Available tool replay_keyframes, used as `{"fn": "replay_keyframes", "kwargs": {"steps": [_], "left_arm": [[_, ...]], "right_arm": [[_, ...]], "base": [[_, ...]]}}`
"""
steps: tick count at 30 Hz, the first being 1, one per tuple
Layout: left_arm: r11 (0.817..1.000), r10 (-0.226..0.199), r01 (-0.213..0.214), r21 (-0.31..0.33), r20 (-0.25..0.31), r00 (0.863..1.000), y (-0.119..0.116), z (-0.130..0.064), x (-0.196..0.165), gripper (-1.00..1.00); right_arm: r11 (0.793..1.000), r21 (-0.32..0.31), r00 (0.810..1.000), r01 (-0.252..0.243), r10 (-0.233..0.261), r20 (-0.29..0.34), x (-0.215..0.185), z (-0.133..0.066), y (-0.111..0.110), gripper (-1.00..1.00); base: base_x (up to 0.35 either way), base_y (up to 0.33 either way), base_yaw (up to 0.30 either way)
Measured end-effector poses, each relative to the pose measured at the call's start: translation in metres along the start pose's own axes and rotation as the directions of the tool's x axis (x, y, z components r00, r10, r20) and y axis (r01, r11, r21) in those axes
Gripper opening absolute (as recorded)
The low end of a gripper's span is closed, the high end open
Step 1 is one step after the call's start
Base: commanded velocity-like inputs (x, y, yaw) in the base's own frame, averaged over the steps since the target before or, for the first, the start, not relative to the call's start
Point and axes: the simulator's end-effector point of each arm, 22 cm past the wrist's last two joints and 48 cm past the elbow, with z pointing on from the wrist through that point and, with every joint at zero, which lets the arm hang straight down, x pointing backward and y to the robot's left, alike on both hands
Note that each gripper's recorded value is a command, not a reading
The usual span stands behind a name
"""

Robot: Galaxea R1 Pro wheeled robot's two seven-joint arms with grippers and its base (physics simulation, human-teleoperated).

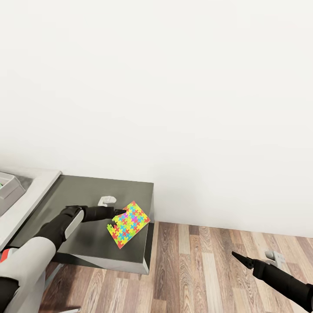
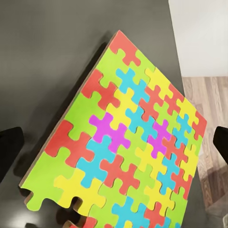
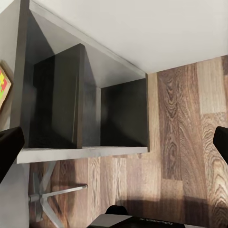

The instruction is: Put all the toys in the child's room - the three board games (two on the bed and one on the table), the two jigsaw puzzles on the table, and the tennis ball on the table - inside the toy box on the table in the child's room.

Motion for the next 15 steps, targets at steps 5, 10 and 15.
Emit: {"fn": "replay_keyframes", "kwargs": {"steps": [5, 10, 15], "left_arm": [[1.000, -0.006, 0.006, 0.013, -0.007, 1.000, -0.007, 0.007, 0.004, 1.00], [1.000, -0.024, 0.024, 0.012, -0.024, 0.999, -0.007, 0.011, 0.013, 1.00], [1.000, -0.029, 0.029, 0.012, -0.028, 0.999, -0.007, 0.012, 0.016, 1.00]], "right_arm": [[1.000, 0.000, 1.000, 0.000, 0.000, 0.000, 0.000, 0.000, 0.000, 1.00], [1.000, -0.002, 1.000, 0.000, 0.000, 0.001, 0.000, 0.000, 0.000, 1.00], [1.000, -0.006, 1.000, -0.003, 0.003, 0.005, -0.002, 0.000, 0.001, 1.00]], "base": [[0.000, 0.000, 0.000], [0.000, 0.000, 0.000], [0.000, 0.000, 0.000]]}}
